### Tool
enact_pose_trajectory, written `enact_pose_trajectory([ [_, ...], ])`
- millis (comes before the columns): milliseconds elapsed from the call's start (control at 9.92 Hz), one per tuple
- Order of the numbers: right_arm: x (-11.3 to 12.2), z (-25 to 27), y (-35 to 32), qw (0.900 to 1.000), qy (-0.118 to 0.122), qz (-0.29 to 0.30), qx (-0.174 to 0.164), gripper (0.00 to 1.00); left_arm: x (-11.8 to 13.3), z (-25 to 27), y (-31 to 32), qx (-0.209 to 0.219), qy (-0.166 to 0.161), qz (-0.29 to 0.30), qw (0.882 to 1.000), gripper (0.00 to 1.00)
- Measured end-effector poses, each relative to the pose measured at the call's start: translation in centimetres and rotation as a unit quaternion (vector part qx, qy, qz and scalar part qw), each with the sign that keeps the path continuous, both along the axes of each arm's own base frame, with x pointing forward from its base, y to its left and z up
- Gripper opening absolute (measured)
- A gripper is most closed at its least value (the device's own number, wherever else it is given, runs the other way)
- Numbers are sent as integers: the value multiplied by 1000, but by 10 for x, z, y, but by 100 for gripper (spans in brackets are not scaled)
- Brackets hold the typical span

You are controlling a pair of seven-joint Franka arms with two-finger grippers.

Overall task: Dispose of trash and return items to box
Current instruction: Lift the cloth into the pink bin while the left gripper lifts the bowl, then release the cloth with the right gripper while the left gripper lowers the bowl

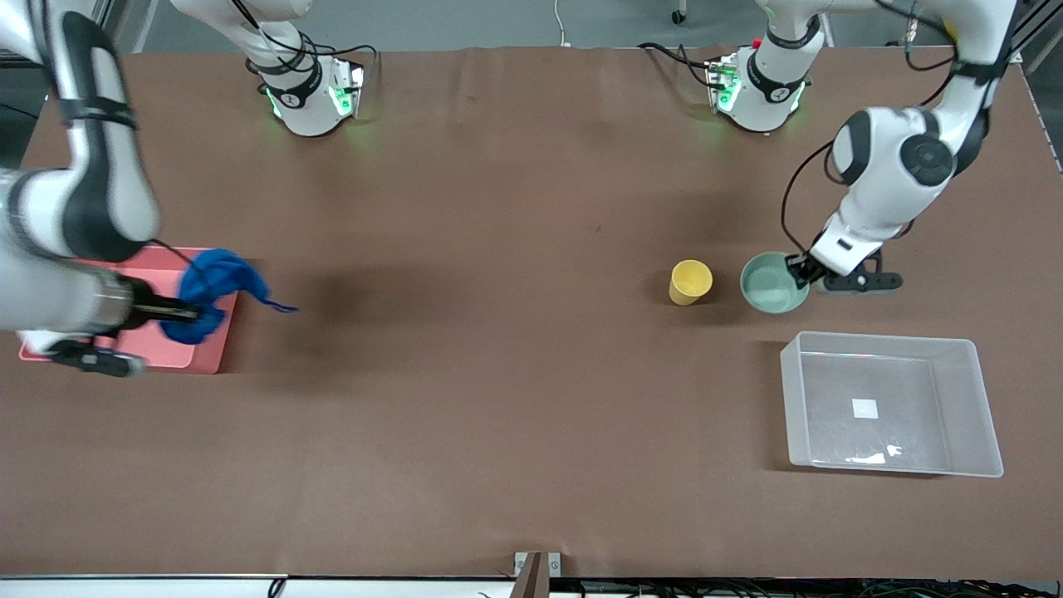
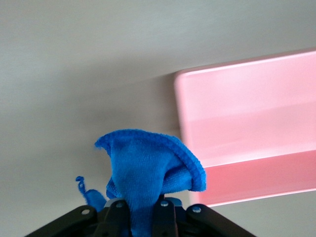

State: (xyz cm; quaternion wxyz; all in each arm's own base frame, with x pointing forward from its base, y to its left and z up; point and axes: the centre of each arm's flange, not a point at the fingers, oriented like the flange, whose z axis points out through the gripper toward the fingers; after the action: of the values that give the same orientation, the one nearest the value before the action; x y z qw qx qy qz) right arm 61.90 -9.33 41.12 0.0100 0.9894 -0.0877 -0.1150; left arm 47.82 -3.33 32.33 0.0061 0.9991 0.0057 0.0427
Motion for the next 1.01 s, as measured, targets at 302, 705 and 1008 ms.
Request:
enact_pose_trajectory([
  [302,-21,-4,-121,998,-17,61,-16,15,47,68,39,1,-20,-2,1000,4],
  [705,-36,-89,-161,993,-52,99,-42,15,167,42,106,11,-22,-18,1000,4],
  [1008,-63,-156,-139,995,-51,87,-16,17,211,5,159,1,-22,-29,999,4],
])
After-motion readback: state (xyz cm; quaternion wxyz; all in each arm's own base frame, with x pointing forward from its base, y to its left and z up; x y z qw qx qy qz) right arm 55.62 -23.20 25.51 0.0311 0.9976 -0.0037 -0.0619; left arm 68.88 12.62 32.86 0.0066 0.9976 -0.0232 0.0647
